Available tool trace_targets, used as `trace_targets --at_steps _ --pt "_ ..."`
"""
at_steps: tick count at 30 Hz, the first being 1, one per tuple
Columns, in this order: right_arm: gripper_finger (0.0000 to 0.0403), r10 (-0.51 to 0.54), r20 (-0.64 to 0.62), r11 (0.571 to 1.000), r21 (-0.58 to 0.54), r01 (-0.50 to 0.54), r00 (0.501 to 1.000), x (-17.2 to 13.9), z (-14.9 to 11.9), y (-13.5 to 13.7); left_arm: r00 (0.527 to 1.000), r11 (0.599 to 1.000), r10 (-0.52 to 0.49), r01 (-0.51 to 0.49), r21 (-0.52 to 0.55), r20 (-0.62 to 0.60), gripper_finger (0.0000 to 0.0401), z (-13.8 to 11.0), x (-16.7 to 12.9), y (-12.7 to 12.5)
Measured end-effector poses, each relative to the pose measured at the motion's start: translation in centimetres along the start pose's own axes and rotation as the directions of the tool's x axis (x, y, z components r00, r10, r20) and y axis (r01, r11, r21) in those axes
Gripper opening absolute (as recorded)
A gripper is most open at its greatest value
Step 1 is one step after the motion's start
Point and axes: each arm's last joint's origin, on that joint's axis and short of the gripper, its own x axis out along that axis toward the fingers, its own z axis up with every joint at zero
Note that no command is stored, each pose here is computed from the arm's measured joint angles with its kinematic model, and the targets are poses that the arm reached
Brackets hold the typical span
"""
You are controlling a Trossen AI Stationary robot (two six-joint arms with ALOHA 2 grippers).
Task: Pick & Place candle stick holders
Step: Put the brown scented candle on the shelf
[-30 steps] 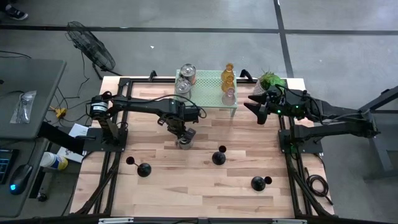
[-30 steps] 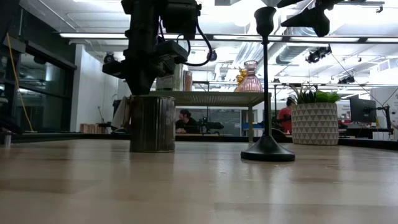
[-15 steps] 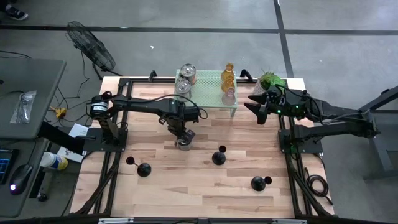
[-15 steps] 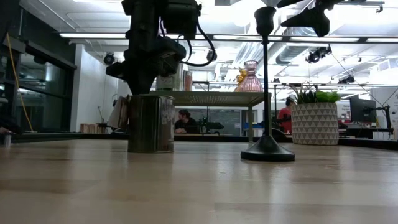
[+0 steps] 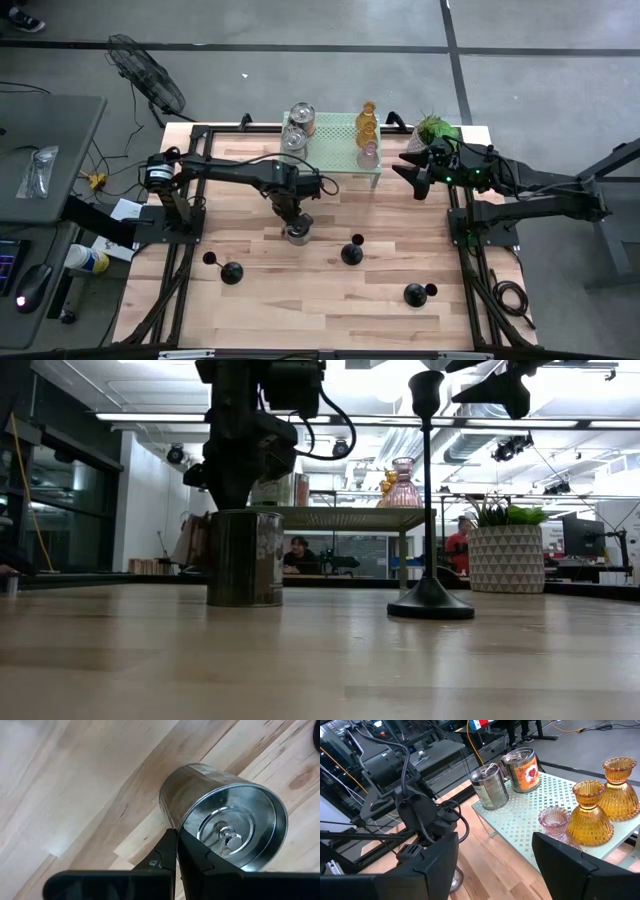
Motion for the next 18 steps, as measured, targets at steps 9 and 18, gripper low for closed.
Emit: trace_targets --at_steps 9,18 --pt "0.0247 0.0 0.0 1.0 0.0 0.0 1.0 0.0 0.0 0.0 0.999 1.0 -0.006 0.005 0.028 0.04 0.0 0.6 -1.4 -0.6" --pt "0.0247 0.0 0.0 1.0 0.0 0.0 1.0 0.0 0.0 0.0 0.996 0.999 -0.043 0.041 0.032 0.077 0.0 1.4 -3.5 -1.5"
